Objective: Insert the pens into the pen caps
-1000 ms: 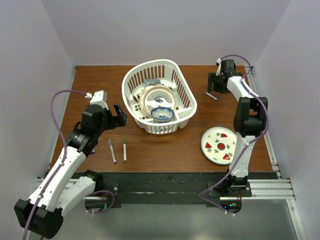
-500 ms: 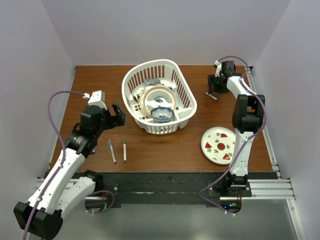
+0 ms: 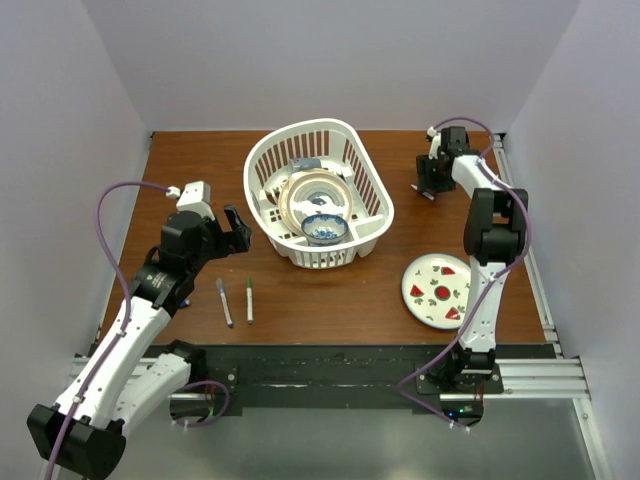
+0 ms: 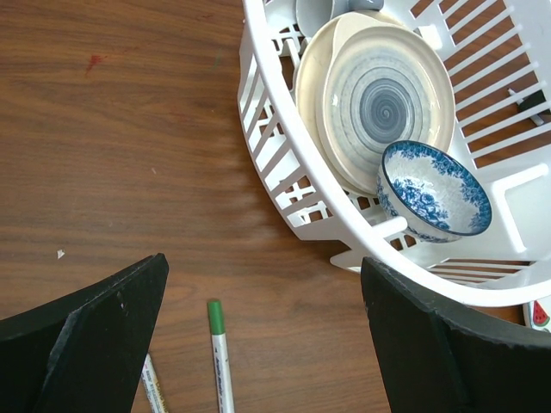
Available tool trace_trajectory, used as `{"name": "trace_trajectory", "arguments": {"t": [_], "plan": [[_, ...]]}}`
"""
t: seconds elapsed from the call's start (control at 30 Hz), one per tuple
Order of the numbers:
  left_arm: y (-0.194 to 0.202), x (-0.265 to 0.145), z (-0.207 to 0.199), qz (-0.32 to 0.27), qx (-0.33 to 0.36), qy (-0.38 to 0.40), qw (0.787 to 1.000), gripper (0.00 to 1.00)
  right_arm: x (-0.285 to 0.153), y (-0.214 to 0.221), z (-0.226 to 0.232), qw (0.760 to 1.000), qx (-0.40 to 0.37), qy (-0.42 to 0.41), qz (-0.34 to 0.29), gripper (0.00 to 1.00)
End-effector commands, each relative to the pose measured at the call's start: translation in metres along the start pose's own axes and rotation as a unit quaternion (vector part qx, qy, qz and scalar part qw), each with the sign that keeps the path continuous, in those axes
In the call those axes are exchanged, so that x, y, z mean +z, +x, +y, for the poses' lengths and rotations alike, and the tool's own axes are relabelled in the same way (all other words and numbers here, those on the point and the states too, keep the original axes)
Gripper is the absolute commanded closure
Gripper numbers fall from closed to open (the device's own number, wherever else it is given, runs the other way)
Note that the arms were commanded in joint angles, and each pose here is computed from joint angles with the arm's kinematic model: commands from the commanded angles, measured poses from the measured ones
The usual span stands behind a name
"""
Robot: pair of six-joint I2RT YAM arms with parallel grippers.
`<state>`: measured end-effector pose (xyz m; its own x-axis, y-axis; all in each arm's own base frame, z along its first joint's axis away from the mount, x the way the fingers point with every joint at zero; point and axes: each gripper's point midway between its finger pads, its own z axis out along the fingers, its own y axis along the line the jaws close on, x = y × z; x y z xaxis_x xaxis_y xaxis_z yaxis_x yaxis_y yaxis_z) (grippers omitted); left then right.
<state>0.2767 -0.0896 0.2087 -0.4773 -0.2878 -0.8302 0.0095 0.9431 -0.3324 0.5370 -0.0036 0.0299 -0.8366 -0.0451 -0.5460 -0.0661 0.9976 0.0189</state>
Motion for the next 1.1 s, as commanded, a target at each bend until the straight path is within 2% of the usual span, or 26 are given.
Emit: {"name": "trace_trajectory", "arguments": {"t": [0.0, 0.27, 0.5, 0.63, 0.83, 0.87, 1.07], "plan": [[-0.010, 0.000, -0.005, -0.020, 0.009, 0.014, 1.000, 0.01, 0.003, 0.009, -0.006, 1.000, -0.006, 0.013, 0.012, 0.46], [-0.008, 0.003, -0.004, -0.009, 0.006, 0.005, 1.000, 0.01, 0.004, 0.026, -0.005, 0.999, -0.006, 0.026, 0.035, 0.55], [-0.008, -0.002, -0.006, -0.012, 0.003, 0.014, 1.000, 0.03, -0.007, 0.030, 0.008, 0.999, 0.000, 0.000, 0.033, 0.78], [-0.009, -0.005, -0.009, -0.016, 0.001, 0.024, 1.000, 0.05, -0.019, 0.034, 0.031, 0.999, -0.003, -0.017, 0.031, 0.90], [-0.012, -0.004, -0.008, -0.019, 0.000, 0.020, 1.000, 0.06, -0.043, 0.038, 0.046, 0.998, 0.059, -0.033, 0.018, 0.96], [-0.014, -0.005, -0.010, -0.021, -0.001, 0.023, 1.000, 0.07, -0.047, 0.037, 0.049, 0.997, 0.065, -0.041, 0.013, 0.99], [-0.030, -0.013, -0.027, -0.032, -0.005, 0.056, 0.998, 0.07, -0.103, 0.013, 0.058, 0.994, 0.080, -0.050, -0.063, 1.00]]}}
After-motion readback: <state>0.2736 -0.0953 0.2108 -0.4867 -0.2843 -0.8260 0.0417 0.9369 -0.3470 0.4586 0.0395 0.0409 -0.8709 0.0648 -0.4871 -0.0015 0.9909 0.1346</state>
